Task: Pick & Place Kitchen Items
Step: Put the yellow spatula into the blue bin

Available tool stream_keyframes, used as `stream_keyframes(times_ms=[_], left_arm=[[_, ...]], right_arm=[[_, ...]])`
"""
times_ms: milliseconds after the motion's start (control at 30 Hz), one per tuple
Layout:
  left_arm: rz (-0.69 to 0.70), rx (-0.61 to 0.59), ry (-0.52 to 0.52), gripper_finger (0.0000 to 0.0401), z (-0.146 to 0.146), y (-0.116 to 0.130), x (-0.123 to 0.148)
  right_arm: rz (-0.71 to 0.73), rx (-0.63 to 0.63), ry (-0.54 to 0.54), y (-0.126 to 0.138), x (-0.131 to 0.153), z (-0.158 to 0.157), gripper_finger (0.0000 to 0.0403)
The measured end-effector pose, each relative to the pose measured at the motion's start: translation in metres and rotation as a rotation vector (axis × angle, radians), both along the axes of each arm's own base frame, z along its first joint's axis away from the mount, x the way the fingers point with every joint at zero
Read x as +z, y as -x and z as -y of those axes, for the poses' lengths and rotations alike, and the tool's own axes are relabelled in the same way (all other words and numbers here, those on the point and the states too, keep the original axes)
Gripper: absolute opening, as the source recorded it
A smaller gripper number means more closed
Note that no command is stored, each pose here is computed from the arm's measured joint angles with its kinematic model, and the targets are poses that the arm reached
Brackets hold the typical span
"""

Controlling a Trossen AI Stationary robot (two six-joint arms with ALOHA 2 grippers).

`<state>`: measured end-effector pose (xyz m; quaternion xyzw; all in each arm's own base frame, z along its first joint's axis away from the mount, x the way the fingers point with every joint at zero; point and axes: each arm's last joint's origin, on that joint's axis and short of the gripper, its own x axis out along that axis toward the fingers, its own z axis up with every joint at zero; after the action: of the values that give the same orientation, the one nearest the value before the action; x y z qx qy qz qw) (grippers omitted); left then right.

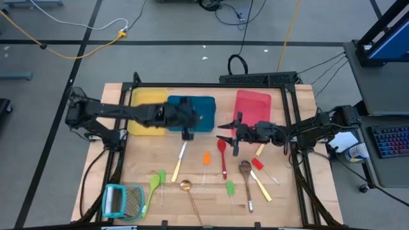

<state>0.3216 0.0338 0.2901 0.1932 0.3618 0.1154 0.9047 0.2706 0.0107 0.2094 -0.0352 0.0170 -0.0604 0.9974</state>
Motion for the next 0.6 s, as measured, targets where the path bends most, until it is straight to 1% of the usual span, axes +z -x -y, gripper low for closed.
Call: stream_keyframes(times_ms=[67,167,233,333,500,600], left_arm=[[0.016,0.01,0.032,0.003,-0.021,0.002,-0.001],[0.018,0.056,0.141,0.0019,-0.051,0.001,-0.014],[-0.023,0.121,0.196,0.0012,-0.07,0.001,-0.03],[-0.073,0.188,0.217,0.0011,-0.095,-0.005,-0.055],[-0.211,0.256,0.271,0.0037,-0.118,-0.011,-0.105],[-0.251,0.28,0.291,0.0046,-0.124,-0.013,-0.123]], right_arm=[[-0.019,0.0,0.0,0.0,-0.002,0.0,0.0183],[-0.06,0.0,0.001,0.0,-0.006,0.0,0.0183],[-0.083,0.0,0.002,0.001,-0.008,0.0,0.0183],[-0.102,0.0,0.003,0.001,-0.01,0.0,0.0183],[-0.098,0.0,0.003,0.001,-0.009,0.0,0.0183],[-0.094,0.0,0.003,0.001,-0.009,0.0,0.0183]])
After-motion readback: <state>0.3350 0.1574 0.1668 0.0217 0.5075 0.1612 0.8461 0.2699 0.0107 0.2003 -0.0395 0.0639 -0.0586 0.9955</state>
